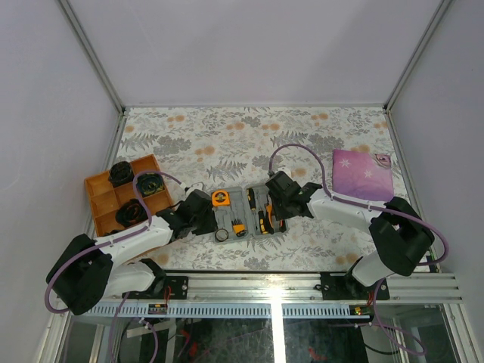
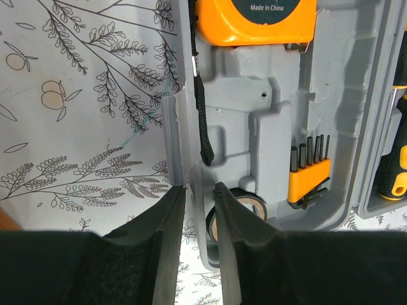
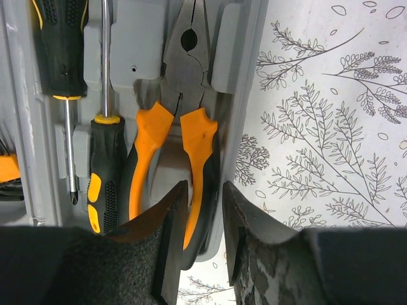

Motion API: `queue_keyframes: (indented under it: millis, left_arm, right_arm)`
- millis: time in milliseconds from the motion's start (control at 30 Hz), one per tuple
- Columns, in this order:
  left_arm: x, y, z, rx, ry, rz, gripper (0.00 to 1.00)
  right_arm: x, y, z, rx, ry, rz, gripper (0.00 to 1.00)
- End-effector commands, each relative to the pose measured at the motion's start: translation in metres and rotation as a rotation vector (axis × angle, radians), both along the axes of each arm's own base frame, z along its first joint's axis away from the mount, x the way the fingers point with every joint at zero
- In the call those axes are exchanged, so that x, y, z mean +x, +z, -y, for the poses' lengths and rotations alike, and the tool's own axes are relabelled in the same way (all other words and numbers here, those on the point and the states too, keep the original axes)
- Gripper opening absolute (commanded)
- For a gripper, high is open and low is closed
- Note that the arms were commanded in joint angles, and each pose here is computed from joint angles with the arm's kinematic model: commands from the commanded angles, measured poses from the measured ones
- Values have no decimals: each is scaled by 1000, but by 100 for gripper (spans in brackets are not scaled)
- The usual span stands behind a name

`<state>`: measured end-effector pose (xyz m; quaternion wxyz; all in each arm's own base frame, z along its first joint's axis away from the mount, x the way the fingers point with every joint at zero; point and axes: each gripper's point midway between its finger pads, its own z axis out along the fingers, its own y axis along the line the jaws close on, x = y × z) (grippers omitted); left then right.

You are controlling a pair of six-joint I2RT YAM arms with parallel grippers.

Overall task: Sort the tools into containers
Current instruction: Place the pliers in the storage box.

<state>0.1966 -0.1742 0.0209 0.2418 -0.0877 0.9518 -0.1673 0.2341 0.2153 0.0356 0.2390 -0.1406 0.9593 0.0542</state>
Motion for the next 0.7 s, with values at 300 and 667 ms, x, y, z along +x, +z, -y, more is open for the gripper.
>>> queue_keyframes:
  millis: [300,667]
  left_arm:
    - [4,1,2,-13,-9,21,25]
    - [5,1,4,-13,-14,20,25]
  right_arm:
    - [18,42,-17,106,16,94,33]
    - [11,29,-15,76,33,28,25]
